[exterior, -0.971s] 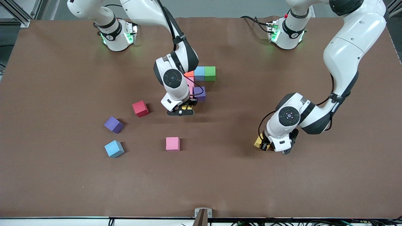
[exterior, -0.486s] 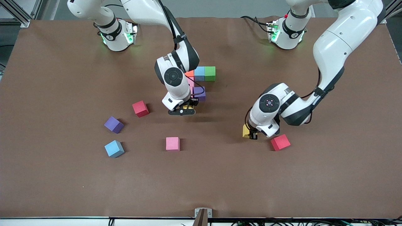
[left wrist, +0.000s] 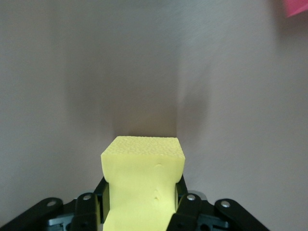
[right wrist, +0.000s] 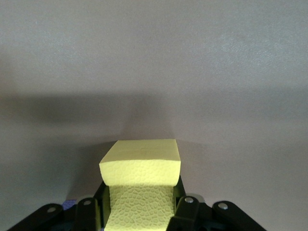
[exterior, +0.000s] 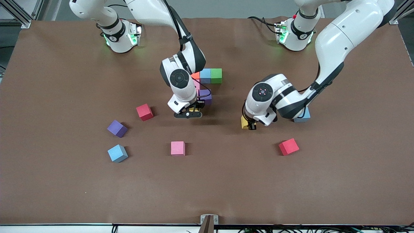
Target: Arrange 11 blocks into digit 3
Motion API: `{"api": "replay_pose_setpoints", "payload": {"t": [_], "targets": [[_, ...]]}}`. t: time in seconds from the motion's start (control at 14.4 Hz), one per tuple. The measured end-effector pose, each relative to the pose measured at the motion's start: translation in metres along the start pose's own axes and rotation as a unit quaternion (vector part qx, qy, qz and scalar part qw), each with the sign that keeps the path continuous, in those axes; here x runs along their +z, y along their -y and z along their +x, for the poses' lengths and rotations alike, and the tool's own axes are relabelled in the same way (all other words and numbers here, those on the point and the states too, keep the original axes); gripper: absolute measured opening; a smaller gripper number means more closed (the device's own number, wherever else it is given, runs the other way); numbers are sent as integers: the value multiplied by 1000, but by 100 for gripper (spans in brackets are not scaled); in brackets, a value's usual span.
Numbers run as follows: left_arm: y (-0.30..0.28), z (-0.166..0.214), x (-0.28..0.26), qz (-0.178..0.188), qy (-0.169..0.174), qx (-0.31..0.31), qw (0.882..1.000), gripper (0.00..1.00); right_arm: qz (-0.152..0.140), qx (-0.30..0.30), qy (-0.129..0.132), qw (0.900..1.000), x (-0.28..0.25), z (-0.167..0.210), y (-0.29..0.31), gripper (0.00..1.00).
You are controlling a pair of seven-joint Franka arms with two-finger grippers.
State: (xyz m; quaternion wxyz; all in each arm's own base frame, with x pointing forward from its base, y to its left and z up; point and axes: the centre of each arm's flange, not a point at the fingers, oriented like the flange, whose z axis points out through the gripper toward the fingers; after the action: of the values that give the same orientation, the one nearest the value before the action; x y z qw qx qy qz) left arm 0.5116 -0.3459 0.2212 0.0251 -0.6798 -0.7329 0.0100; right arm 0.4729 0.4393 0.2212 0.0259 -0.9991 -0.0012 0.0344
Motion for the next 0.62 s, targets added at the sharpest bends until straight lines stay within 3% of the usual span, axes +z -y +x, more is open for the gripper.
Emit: {"api": "replay_pose_setpoints", "payload": {"t": [0.62], "targets": [[60,-52,-6,6,1,39,999,53,0,0,0,1000,0,0,0,52]]}}
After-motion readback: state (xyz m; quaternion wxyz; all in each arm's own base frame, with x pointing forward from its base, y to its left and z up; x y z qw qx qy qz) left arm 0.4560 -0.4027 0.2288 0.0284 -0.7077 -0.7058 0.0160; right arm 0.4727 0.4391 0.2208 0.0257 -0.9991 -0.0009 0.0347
